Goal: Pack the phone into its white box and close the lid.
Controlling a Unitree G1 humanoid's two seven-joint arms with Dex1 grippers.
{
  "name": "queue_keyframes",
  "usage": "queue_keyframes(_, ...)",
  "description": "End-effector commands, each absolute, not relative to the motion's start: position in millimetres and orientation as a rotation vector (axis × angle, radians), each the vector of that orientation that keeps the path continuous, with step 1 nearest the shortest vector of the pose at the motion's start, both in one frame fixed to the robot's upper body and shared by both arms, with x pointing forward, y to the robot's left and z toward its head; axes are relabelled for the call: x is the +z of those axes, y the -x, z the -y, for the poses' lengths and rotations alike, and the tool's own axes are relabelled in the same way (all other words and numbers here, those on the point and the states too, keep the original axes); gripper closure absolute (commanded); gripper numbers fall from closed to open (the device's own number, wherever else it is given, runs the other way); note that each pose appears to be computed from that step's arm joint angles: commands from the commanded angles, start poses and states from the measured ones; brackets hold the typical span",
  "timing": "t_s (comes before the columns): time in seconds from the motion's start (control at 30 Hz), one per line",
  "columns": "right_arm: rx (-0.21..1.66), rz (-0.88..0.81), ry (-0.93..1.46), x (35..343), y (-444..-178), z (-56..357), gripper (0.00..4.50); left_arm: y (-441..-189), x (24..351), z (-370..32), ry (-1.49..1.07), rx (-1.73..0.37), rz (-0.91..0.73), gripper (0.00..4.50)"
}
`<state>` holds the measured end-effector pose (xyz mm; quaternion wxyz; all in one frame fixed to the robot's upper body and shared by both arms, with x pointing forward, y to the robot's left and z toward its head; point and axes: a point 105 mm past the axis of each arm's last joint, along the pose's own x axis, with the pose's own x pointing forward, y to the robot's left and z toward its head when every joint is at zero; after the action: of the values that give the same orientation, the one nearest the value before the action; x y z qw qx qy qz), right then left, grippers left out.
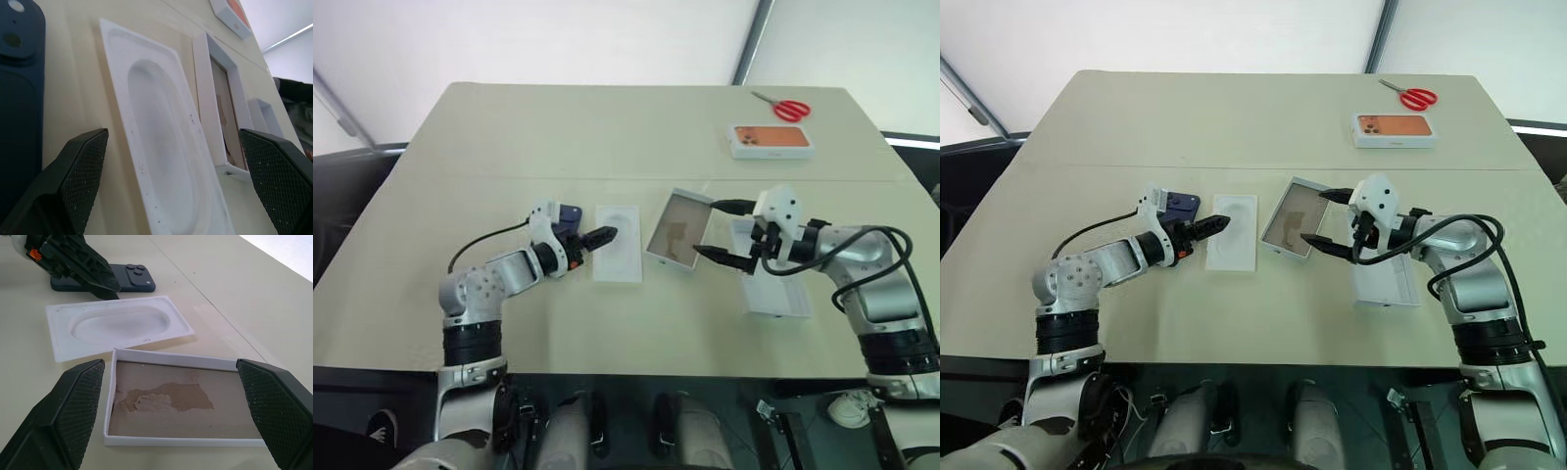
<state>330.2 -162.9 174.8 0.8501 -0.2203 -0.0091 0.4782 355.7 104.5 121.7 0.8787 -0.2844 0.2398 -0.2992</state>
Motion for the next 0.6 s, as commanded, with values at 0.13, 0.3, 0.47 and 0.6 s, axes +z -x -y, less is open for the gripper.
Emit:
queue_keyframes(0.13, 1.007, 0.076, 0.491, 187, -332, 156, 0.00, -361, 119, -97, 0.653, -0.603, -0.573, 0.01)
queue_keyframes(0.3, 1.020, 0.089, 0.494, 189, -333, 150, 0.00, -361, 112, -86, 0.657, -0.624, -0.633, 0.01)
queue_keyframes(0.47, 1.015, 0.086, 0.501, 188, -333, 152, 0.00, -361, 109, -87, 0.699, -0.623, -0.664, 1.33)
queue_keyframes(0.6, 1.013, 0.086, 0.501, 187, -332, 151, 0.00, -361, 111, -87, 0.707, -0.623, -0.661, 3.38)
